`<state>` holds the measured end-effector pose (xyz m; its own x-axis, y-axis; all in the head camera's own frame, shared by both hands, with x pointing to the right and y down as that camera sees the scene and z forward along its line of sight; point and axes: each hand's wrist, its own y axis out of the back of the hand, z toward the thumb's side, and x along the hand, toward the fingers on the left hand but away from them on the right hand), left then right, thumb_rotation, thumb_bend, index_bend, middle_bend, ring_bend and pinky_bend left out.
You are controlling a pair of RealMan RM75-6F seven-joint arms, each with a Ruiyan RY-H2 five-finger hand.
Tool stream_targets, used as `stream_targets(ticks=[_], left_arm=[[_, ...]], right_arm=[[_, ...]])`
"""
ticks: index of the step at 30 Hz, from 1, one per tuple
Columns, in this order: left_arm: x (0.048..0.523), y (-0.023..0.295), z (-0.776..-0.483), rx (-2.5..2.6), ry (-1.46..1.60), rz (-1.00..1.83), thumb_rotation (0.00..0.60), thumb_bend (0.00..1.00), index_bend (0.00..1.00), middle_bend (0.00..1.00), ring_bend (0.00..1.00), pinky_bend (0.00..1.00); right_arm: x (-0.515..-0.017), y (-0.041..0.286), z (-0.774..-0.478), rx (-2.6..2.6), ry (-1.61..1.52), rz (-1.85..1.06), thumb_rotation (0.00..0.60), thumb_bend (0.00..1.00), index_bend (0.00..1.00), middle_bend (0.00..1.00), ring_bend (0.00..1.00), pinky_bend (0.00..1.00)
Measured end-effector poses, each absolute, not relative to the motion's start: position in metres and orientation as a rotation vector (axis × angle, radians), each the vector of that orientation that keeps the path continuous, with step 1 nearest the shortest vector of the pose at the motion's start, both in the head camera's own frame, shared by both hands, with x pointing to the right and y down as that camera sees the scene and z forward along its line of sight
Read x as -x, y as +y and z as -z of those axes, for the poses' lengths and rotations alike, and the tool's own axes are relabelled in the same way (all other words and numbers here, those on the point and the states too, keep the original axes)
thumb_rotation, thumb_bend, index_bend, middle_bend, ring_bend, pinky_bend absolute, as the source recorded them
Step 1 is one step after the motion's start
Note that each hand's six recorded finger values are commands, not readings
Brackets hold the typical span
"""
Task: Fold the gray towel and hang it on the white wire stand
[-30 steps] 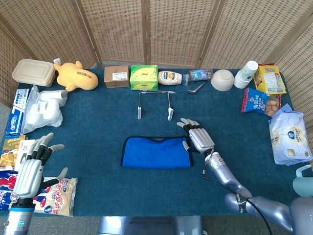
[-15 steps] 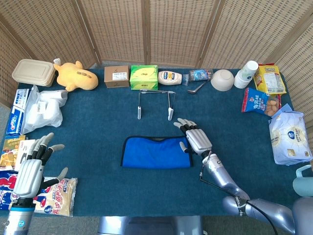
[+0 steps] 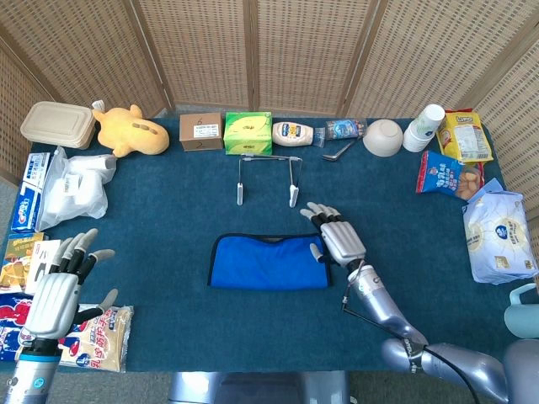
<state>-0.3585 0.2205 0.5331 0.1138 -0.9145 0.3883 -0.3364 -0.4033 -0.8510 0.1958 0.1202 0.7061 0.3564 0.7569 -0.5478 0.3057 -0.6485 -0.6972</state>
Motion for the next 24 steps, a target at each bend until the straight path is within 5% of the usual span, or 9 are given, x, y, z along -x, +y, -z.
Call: stream_targets(ticks=[24], left_arm=[[0.272, 0.192, -0.597, 2.062, 0.797, 1.173, 0.600, 0.38, 0.22, 0.06, 0.00, 0.00]], right_arm=[[-0.309, 0.148, -0.616, 1.921, -1.106, -1.354, 0.600, 0.48, 0.03, 0.00, 0.00, 0.00]])
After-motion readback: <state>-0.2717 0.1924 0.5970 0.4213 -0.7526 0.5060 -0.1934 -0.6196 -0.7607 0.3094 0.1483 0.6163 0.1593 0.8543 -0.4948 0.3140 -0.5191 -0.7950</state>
